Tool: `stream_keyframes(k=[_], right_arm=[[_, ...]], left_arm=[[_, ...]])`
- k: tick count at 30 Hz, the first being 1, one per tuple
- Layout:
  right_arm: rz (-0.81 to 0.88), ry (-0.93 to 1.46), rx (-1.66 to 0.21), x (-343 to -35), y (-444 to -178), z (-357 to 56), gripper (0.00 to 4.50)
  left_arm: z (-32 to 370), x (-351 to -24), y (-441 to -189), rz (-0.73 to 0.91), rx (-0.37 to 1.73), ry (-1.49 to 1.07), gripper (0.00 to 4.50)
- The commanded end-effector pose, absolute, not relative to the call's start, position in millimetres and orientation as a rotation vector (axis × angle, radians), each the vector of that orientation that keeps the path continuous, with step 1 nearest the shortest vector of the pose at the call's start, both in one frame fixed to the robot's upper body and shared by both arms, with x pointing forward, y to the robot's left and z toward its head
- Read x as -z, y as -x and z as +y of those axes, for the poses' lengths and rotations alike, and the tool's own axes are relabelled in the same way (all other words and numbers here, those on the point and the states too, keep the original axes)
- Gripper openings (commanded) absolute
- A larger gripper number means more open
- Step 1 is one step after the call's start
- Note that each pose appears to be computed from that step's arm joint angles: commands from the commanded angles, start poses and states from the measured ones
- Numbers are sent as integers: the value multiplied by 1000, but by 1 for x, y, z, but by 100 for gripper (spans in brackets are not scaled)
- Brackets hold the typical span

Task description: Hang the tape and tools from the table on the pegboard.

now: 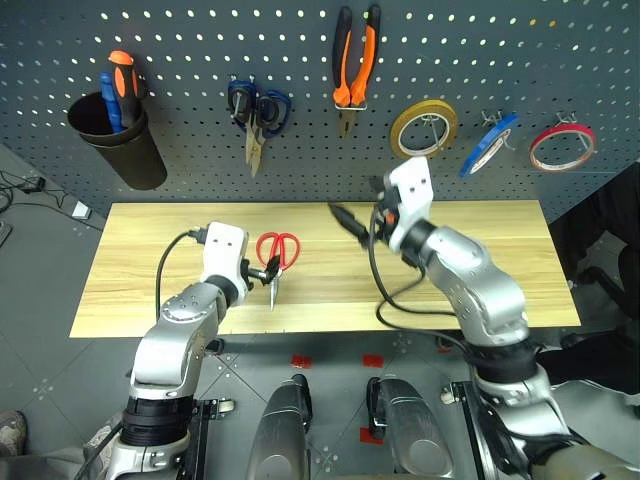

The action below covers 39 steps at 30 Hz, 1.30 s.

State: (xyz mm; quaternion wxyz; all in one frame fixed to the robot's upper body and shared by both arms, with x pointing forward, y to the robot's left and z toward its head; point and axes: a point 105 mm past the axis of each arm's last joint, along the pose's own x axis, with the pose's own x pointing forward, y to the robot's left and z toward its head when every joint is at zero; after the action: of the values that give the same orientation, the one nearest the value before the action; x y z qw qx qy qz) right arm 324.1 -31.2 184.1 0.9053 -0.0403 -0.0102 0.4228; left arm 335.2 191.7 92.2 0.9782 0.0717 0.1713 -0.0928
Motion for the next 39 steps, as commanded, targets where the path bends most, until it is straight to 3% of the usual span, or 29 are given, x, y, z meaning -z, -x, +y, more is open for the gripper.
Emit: stream_keyframes(k=[1, 7, 19, 22, 33, 39], right_arm=[[17, 102, -1052, -179, -289, -19, 449], [55, 148, -1147, -169, -272, -17, 449], [81, 123, -1124, -169, -274, -23, 449], [90, 114, -1112, -170, -276, -27, 450], [104, 109, -1077, -171, -280, -34, 450], [99, 117, -1052, -172, -281, -38, 450]], left_arm=[[194, -82, -334, 413, 145, -157, 440], [192, -57, -337, 530, 105, -119, 440], [189, -35, -350, 600, 58, -23, 440], [187, -29, -351, 621, 64, -1, 385], [179, -19, -353, 664, 132, 63, 43], [172, -48, -347, 534, 256, -7, 34]])
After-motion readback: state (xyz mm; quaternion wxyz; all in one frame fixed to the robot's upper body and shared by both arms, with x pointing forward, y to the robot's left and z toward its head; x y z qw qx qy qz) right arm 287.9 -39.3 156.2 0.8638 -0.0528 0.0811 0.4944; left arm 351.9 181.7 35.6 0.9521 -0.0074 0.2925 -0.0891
